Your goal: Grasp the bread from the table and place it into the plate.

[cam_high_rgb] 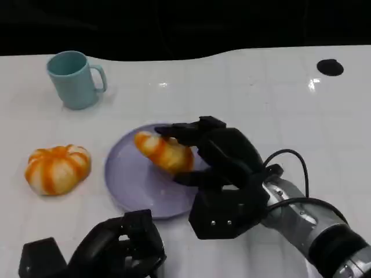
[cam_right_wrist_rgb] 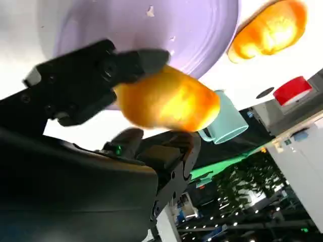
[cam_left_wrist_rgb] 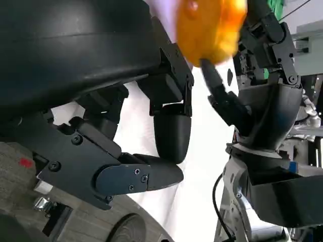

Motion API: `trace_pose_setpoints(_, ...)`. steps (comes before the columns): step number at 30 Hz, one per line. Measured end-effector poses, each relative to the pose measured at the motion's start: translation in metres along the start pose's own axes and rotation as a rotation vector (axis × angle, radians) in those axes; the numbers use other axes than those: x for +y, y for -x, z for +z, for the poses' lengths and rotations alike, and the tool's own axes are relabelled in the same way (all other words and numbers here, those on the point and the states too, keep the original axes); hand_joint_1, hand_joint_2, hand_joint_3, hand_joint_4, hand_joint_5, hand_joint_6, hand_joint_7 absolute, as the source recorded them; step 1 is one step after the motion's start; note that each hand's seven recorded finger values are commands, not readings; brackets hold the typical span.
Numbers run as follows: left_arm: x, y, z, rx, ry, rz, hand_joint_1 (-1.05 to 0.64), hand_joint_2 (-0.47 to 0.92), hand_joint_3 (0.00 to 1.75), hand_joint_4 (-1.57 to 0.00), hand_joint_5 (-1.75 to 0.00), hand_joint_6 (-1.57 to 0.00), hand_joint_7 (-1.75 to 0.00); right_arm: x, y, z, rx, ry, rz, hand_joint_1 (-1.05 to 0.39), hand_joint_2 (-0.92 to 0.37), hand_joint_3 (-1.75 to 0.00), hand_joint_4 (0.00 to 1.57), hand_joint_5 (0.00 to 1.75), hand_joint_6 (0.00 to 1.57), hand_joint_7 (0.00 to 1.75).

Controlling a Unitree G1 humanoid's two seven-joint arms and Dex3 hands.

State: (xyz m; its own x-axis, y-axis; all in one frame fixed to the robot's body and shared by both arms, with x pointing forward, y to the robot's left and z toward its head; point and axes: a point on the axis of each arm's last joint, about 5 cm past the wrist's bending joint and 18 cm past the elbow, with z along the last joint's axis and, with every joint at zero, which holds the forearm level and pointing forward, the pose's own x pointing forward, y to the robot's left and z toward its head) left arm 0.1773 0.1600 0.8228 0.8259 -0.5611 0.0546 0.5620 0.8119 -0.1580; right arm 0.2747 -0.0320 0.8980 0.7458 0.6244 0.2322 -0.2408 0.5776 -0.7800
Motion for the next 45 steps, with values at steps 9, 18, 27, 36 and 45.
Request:
trace_pose_setpoints(9, 0.000, -0.001, 0.001, 0.000, 0.004, -0.003, -0.50, 0.60, 0.74, -0.80, -1.75, -0.77, -1.38, -0.0080, 0.009, 0.000, 0.004, -0.019, 0.036, -0.61, -0.92, -0.14, 0.00, 0.29, 0.25, 0.01)
trace_pose_setpoints(18, -0.001, -0.001, 0.000, -0.001, 0.011, -0.001, -0.50, 0.60, 0.74, -0.80, -1.75, -0.77, -1.37, -0.0159, 0.028, -0.008, 0.009, -0.061, 0.003, -0.58, -0.92, -0.12, 0.02, 0.39, 0.29, 0.02)
trace_pose_setpoints(27, -0.001, -0.002, 0.000, -0.001, 0.010, -0.001, -0.50, 0.59, 0.75, -0.80, -1.75, -0.77, -1.38, -0.0230, 0.047, -0.014, -0.026, -0.051, -0.075, -0.47, -0.92, -0.08, 0.12, 0.53, 0.41, 0.07)
trace_pose_setpoints(36, -0.002, -0.002, 0.000, -0.001, 0.012, -0.001, -0.51, 0.60, 0.75, -0.80, -1.75, -0.77, -1.38, -0.0317, 0.080, -0.030, -0.030, -0.027, -0.185, -0.33, -0.92, -0.05, 0.32, 0.63, 0.59, 0.12)
trace_pose_setpoints(45, -0.002, -0.002, -0.002, 0.009, 0.020, 0.001, -0.52, 0.61, 0.73, -0.81, -1.75, -0.77, -1.37, -0.0342, 0.107, -0.040, 0.014, -0.050, -0.251, -0.15, -0.92, -0.09, 0.72, 1.21, 1.03, 0.28)
